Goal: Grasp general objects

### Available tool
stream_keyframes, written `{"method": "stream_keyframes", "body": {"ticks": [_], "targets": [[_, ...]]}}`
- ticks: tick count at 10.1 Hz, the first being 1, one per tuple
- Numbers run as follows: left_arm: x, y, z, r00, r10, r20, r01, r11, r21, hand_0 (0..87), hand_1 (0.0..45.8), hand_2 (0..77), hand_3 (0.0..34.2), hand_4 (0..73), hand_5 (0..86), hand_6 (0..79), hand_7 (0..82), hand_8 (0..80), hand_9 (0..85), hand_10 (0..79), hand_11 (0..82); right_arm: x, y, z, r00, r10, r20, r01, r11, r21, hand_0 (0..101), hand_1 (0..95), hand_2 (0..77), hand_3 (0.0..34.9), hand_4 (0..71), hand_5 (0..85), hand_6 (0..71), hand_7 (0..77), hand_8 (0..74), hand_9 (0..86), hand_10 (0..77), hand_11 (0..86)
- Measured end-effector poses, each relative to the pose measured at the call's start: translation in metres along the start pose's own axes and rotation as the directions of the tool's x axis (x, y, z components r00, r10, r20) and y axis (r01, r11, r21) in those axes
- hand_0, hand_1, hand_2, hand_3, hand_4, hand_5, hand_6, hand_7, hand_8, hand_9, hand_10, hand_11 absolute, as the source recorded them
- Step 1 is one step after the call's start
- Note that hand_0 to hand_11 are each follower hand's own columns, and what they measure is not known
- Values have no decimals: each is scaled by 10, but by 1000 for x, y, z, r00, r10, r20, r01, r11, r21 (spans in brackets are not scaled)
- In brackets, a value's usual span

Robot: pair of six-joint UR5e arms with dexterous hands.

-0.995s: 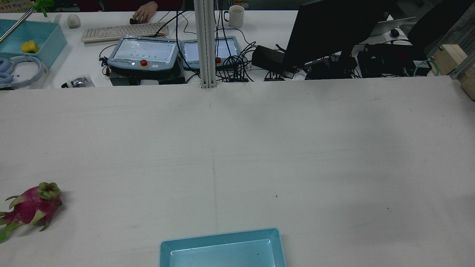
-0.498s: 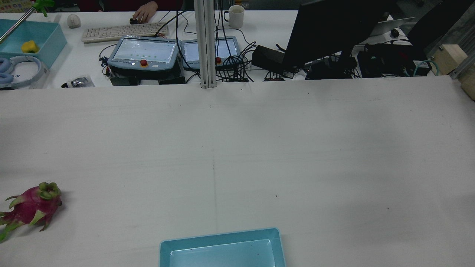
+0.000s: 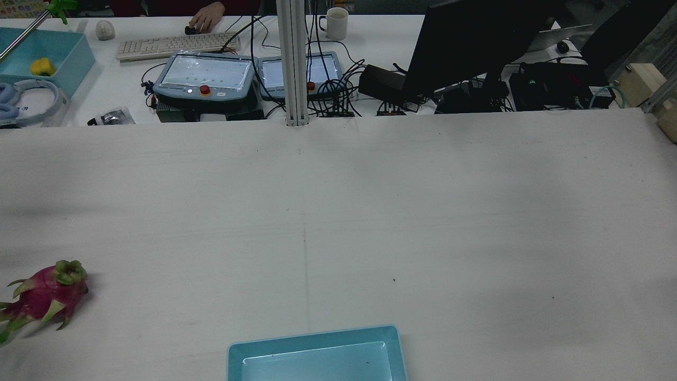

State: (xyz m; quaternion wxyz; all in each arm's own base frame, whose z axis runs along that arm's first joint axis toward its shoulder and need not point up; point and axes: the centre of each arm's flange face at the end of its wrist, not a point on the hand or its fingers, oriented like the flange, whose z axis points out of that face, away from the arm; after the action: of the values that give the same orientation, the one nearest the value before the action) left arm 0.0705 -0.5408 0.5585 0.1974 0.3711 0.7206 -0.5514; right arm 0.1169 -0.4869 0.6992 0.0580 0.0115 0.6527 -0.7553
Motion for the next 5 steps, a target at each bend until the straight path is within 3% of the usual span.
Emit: {"method": "stream_keyframes", "body": {"ticks": [1,2,3,5], "targets": [[7,23,9,1000,-25,-11,25,1000,-3,541,5,16,310,60,120,16,164,11,11,136,11,0,0,0,1000,0,0,0,1000,0,0,54,16,0,0,736,0,0,0,11,0,5],[16,42,14,999,-50,11,51,998,-23,540,5,11,310,60,125,16,164,11,11,136,11,0,0,0,1000,0,0,0,1000,-1,0,54,16,0,0,736,0,0,0,11,0,11],[28,63,17,996,-61,72,65,996,-56,535,0,16,309,60,125,11,164,11,11,136,82,0,1,0,1000,0,0,0,1000,-1,0,54,16,0,0,736,0,0,0,11,0,5],[56,97,13,974,-45,223,78,987,-141,527,0,16,288,60,125,11,164,11,11,136,82,0,1,0,1000,0,0,0,1000,-2,0,54,16,0,0,736,0,0,0,11,0,5]]}}
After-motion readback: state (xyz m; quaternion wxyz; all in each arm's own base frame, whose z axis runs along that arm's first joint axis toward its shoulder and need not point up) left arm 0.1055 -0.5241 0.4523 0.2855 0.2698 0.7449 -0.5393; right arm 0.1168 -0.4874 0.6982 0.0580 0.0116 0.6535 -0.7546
